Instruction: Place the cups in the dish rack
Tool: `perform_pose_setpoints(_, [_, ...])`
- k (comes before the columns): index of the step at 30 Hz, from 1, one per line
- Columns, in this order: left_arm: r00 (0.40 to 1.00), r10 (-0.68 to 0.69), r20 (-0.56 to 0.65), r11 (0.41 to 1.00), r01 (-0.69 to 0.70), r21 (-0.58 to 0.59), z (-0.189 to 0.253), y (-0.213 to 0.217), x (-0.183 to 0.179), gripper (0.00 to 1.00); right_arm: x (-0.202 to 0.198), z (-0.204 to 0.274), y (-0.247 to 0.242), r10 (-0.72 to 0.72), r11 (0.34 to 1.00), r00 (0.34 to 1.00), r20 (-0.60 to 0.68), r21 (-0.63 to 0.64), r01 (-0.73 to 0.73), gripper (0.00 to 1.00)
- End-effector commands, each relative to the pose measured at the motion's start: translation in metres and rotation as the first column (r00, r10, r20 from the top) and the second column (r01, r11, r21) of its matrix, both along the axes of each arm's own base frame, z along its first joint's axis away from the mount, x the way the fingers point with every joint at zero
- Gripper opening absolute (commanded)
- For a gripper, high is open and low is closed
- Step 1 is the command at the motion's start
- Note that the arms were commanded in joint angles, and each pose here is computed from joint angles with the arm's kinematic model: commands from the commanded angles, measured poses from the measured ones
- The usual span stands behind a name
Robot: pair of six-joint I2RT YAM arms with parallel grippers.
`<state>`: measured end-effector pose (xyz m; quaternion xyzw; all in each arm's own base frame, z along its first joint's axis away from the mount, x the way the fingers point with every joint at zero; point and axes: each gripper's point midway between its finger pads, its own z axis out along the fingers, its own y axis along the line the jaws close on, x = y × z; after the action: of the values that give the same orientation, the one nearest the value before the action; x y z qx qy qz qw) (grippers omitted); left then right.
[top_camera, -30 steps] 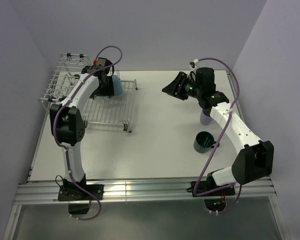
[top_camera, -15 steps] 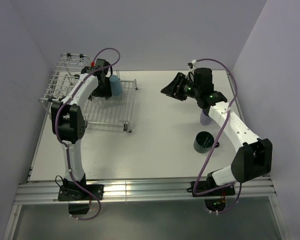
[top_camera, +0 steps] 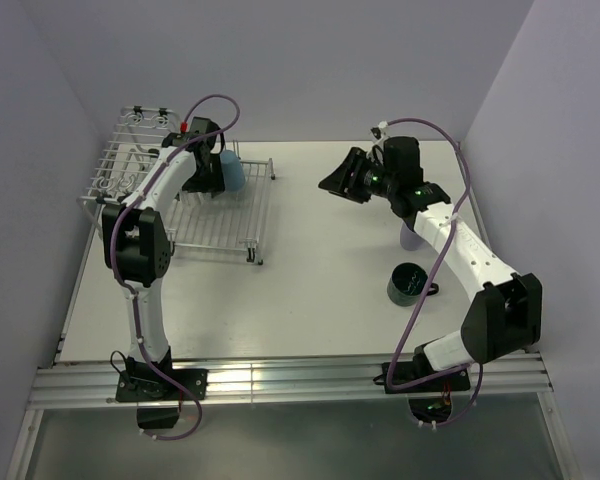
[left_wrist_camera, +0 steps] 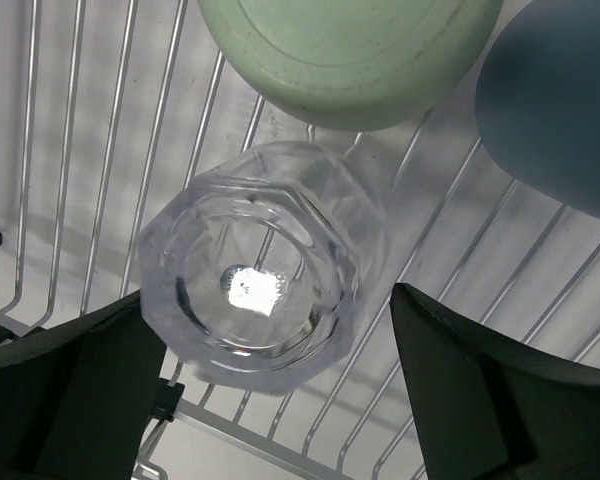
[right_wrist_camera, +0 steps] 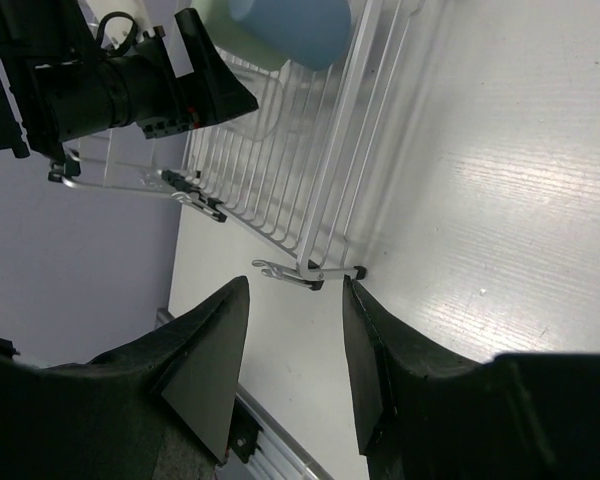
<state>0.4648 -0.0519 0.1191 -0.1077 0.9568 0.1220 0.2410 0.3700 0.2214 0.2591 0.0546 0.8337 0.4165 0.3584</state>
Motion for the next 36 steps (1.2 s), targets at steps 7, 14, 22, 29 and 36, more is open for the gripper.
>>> perform_pose_setpoints(7, [0.995,0.038,0.097,0.999,-0.039,0.003,0.025,0.004,0.011,0.97,0.005,0.013,0.006,0.013,1.0,0.998,0.059,-0.01,-0.013,0.5])
perform_pose_setpoints(14, [0.991,0.035,0.13,0.999,-0.037,0.007,0.043,0.001,0.006,0.97,0.004,0.013,0.007,0.008,0.999,0.998,0.065,-0.041,-0.005,0.5])
perform_pose_setpoints(22, [0.979,0.001,0.202,0.999,0.006,-0.034,0.077,-0.015,-0.001,0.97,0.002,0.017,-0.003,-0.049,0.99,0.995,0.084,-0.127,0.06,0.5])
perform_pose_setpoints(29, [0.954,-0.064,0.294,0.99,0.099,-0.104,0.117,-0.044,-0.013,0.97,-0.01,0.01,-0.026,-0.135,0.962,0.986,0.096,-0.224,0.154,0.49])
perform_pose_setpoints(36, [0.888,-0.147,0.436,0.947,0.253,-0.197,0.166,-0.09,-0.047,0.97,-0.051,0.0,-0.066,-0.243,0.923,0.965,0.101,-0.281,0.262,0.51])
